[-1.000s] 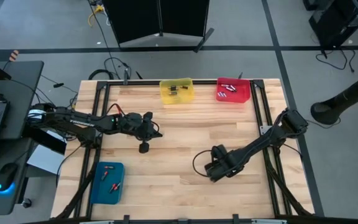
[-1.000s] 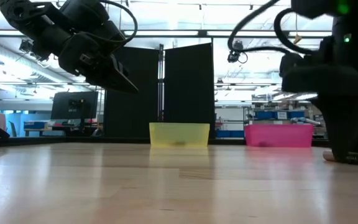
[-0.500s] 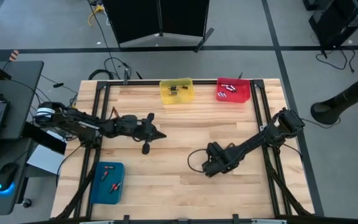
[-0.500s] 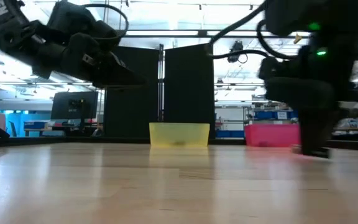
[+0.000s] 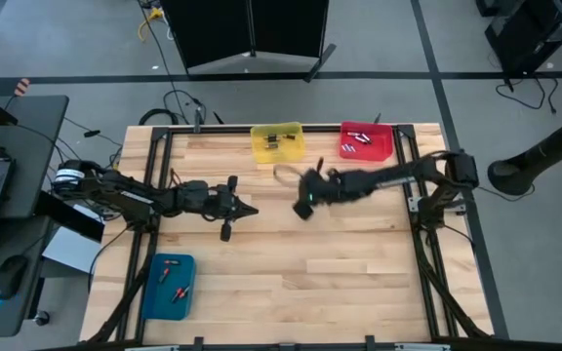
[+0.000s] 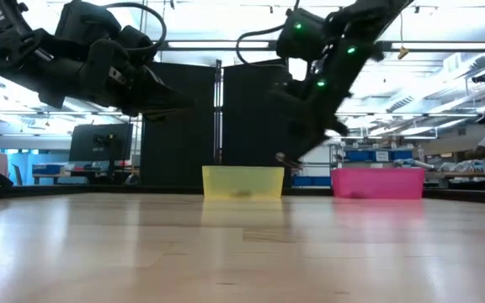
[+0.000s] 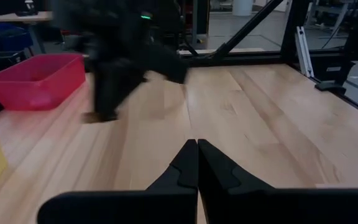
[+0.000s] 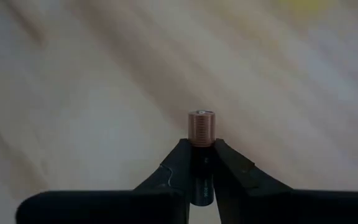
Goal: Sort batteries
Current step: Put the black-brown battery into the yellow bin
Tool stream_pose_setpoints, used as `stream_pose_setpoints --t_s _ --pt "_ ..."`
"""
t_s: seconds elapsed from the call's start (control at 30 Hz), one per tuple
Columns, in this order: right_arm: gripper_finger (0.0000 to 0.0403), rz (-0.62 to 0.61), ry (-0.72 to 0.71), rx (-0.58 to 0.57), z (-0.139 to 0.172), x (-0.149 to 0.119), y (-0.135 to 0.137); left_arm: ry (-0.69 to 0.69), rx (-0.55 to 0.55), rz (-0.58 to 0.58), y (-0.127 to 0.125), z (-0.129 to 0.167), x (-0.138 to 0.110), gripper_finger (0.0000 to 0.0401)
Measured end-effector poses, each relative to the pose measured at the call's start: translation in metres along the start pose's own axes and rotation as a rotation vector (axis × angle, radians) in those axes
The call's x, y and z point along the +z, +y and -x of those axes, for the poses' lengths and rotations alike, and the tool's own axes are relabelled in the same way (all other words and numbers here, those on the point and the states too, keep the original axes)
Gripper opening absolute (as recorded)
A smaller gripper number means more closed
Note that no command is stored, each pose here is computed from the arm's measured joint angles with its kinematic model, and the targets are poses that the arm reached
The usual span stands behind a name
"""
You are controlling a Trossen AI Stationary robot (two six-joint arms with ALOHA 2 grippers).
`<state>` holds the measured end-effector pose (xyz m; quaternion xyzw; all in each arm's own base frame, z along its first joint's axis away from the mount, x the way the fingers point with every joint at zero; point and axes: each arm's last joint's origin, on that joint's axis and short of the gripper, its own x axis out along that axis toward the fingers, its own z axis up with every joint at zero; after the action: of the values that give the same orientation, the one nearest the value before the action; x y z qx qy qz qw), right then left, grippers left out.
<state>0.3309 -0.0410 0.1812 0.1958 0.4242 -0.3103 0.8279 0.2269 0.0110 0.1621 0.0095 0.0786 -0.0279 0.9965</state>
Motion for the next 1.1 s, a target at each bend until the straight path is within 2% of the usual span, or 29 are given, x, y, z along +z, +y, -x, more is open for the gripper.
stream_pose_setpoints --t_s 0.1,0.3,0.4,0.53,0.8,0.97,1.1 --pt "0.005 -0.002 -0.078 0.035 -0.008 0.024 -0.02 -0.001 0.0 0.0 0.0 0.0 0.0 0.0006" --pt "0.005 0.009 -0.138 0.01 -0.008 0.071 -0.056 -0.001 0.01 0.006 0.0 0.0 0.0 0.0006" --pt "0.005 0.036 -0.168 -0.006 -0.004 0.098 -0.066 0.004 0.015 0.012 0.0 0.0 0.0 0.0006" --pt "0.005 0.085 -0.138 -0.041 -0.008 0.129 -0.076 0.005 0.019 0.014 0.001 0.0 0.0 0.0006" --pt "0.005 0.204 0.009 -0.081 -0.043 0.163 -0.08 0.005 0.028 0.015 0.001 0.0 0.0 0.0006" --pt "0.005 0.222 0.093 -0.106 -0.069 0.174 -0.089 0.005 0.029 0.015 0.001 0.0 0.0 0.0006" --pt "0.005 0.213 0.152 -0.08 -0.088 0.176 -0.098 0.006 0.03 0.017 0.001 0.0 0.0 0.0006"
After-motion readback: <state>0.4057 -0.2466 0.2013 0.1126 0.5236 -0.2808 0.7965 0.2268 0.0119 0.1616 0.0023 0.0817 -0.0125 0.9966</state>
